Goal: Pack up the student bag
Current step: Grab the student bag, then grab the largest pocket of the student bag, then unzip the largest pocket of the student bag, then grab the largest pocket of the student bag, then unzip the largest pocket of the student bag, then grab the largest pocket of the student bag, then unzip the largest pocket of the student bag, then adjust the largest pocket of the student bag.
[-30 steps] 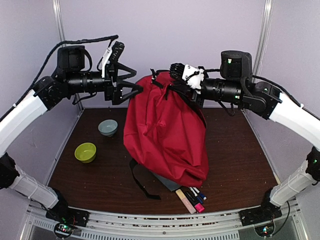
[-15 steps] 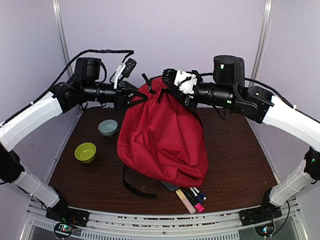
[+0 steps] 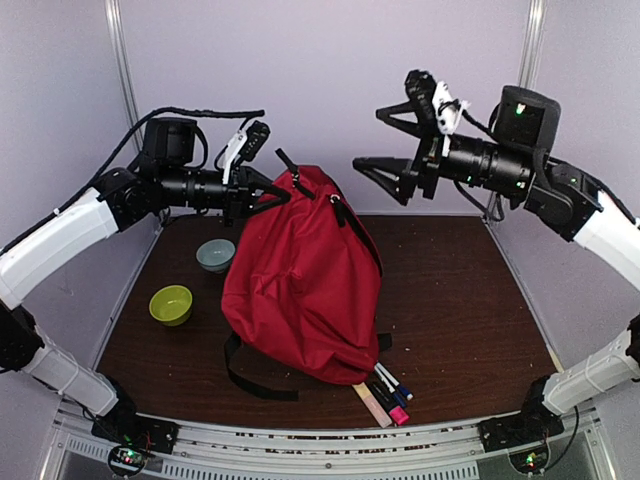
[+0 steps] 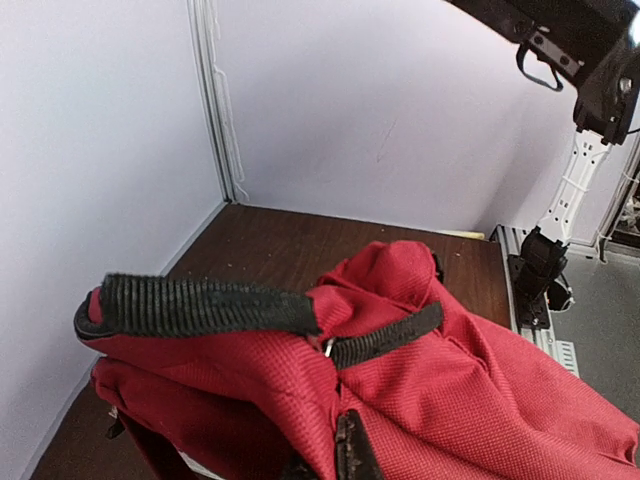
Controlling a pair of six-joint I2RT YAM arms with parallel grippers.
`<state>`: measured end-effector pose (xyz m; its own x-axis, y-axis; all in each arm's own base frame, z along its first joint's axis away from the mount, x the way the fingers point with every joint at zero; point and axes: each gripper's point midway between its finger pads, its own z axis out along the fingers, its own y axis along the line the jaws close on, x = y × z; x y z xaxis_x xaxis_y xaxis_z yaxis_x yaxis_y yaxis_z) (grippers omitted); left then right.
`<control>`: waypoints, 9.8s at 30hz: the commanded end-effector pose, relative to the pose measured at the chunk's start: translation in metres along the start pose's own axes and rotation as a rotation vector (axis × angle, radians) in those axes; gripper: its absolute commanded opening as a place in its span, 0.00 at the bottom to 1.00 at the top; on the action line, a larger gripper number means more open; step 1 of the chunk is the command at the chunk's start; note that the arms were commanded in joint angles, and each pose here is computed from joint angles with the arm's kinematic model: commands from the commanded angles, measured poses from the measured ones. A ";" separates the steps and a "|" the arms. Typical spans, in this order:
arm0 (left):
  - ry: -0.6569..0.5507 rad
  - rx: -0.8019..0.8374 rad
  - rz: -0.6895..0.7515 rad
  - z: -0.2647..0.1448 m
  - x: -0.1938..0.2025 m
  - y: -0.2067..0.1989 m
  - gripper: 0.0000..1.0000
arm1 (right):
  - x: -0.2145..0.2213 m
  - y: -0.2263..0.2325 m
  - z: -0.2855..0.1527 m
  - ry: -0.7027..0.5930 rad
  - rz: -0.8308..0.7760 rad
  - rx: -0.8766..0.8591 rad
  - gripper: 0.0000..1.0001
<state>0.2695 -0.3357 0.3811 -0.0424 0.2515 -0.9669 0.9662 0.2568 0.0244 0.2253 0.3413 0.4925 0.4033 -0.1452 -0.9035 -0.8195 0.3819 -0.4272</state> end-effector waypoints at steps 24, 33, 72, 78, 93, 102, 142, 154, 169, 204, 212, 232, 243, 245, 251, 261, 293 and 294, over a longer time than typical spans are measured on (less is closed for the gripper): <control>-0.131 0.022 0.296 -0.012 -0.062 -0.014 0.00 | 0.012 0.006 0.126 -0.004 0.633 -0.316 0.65; -0.108 0.019 0.296 -0.011 -0.056 -0.014 0.00 | -0.001 -0.001 0.110 -0.044 0.657 -0.337 0.00; -0.281 0.012 0.368 -0.066 -0.113 -0.042 0.86 | -0.106 -0.172 -0.027 -0.400 0.545 0.139 0.00; -0.237 -0.132 0.117 -0.014 -0.135 0.032 0.79 | -0.080 -0.144 -0.006 -0.343 0.585 -0.006 0.00; -0.189 -0.179 0.012 0.072 -0.111 0.089 0.77 | -0.019 -0.132 0.015 -0.219 0.615 -0.002 0.00; -0.162 0.104 0.040 0.099 -0.087 0.032 0.98 | 0.001 -0.134 0.019 -0.173 0.621 0.052 0.00; -0.197 -0.263 0.219 0.044 -0.077 0.041 0.00 | 0.111 -0.259 -0.168 -0.108 0.763 0.766 0.00; -0.284 0.086 0.408 0.032 -0.085 -0.047 0.67 | -0.027 -0.202 -0.091 -0.239 0.499 0.254 0.00; -0.175 -0.058 0.164 0.106 -0.088 0.014 0.98 | -0.003 -0.130 -0.052 -0.186 0.440 0.021 0.00; -0.110 -0.092 0.226 0.127 -0.051 0.013 0.00 | 0.008 -0.140 -0.073 -0.125 0.507 0.263 0.00; -0.165 -0.202 0.242 0.091 -0.073 0.017 0.00 | 0.041 -0.157 -0.096 -0.070 0.553 0.411 0.00; -0.349 -0.268 0.234 0.045 -0.129 0.012 0.00 | 0.164 -0.214 -0.130 -0.003 0.876 0.550 0.00; -0.363 -0.520 0.052 0.045 -0.124 0.086 0.00 | 0.116 -0.162 -0.125 -0.086 0.842 0.350 1.00; -0.355 -0.525 0.049 0.046 -0.119 0.089 0.00 | 0.136 -0.141 -0.129 -0.081 0.870 0.340 1.00; -0.338 -0.550 0.040 0.045 -0.113 0.098 0.00 | 0.163 -0.053 -0.121 -0.073 0.890 0.225 1.00; -0.337 -0.542 0.042 0.046 -0.110 0.099 0.00 | 0.232 0.030 -0.104 0.193 0.762 0.316 1.00; -0.207 -0.443 -0.034 -0.066 0.017 0.013 0.14 | 0.069 -0.118 0.018 0.189 0.304 0.312 0.00; -0.183 -0.400 -0.017 -0.065 0.026 0.001 0.28 | 0.068 -0.114 0.025 0.188 0.291 0.284 0.00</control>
<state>0.2876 -0.2562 0.4044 0.0361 0.0345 -0.9988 0.6815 0.7301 0.0498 0.3586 0.2857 0.4877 0.0500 -0.0793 -0.9956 -0.6657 0.7405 -0.0924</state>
